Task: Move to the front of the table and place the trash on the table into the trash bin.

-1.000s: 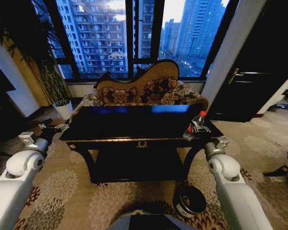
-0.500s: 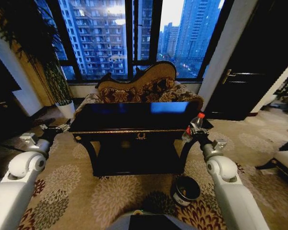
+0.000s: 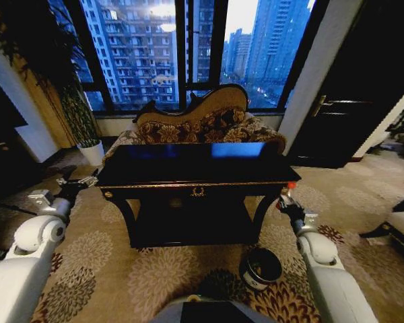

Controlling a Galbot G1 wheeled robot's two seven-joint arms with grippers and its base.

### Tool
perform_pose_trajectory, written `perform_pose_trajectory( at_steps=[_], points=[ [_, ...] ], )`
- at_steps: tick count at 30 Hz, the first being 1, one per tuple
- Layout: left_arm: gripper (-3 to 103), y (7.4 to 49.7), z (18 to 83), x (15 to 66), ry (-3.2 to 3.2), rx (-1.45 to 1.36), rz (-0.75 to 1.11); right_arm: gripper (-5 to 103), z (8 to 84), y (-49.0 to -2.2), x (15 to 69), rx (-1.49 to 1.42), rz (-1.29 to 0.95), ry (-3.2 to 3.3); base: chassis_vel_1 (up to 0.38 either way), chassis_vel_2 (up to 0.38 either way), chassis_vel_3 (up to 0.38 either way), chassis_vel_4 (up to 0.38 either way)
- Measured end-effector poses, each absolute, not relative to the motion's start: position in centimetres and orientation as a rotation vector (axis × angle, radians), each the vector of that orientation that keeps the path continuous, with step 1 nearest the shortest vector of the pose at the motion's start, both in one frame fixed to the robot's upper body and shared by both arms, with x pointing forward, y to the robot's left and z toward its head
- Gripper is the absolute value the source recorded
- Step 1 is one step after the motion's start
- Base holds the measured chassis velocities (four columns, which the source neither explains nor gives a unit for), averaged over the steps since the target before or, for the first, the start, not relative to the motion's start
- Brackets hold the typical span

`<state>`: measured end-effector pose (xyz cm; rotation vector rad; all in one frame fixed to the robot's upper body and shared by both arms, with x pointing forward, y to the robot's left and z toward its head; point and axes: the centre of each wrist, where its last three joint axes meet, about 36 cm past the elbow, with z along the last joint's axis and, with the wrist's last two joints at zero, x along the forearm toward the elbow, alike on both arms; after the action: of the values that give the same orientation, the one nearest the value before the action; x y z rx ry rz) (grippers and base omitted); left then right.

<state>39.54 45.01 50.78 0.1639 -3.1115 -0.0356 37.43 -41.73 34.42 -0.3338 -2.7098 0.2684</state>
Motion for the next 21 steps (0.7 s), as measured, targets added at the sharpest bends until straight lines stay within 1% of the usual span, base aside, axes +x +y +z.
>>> perform_pose_trajectory(
  at_steps=[2, 3, 7, 9, 11, 21],
  points=[
    [100, 44.9, 50.5, 39.5, -3.111, 0.165, -0.027, 29, 31.7, -41.8, 37.4, -0.344, 0.278, -2.653, 0.000, 0.000, 0.000, 0.000],
    [100, 44.9, 50.5, 39.5, -3.111, 0.165, -0.027, 29, 31.7, -41.8, 37.4, -0.344, 0.278, -2.653, 0.000, 0.000, 0.000, 0.000],
    [100, 44.6, 50.2, 39.1, -3.111, 0.163, -0.012, 29, 22.2, -42.4, 36.6, -0.343, 0.441, -2.476, 0.000, 0.000, 0.000, 0.000],
    [100, 44.6, 50.2, 39.1, -3.112, 0.164, -0.012, 29, 21.1, -42.6, 36.5, -0.339, 0.455, -2.458, 0.000, 0.000, 0.000, 0.000],
    [100, 44.7, 50.2, 38.9, -3.112, 0.167, -0.016, 29, 17.5, -43.1, 35.9, -0.319, 0.463, -2.390, 0.000, 0.000, 0.000, 0.000],
    [100, 44.9, 50.5, 39.0, -3.120, 0.162, -0.031, 29, 14.9, -44.1, 34.9, -0.320, 0.446, -2.314, 0.000, 0.000, 0.000, 0.000]
  ],
)
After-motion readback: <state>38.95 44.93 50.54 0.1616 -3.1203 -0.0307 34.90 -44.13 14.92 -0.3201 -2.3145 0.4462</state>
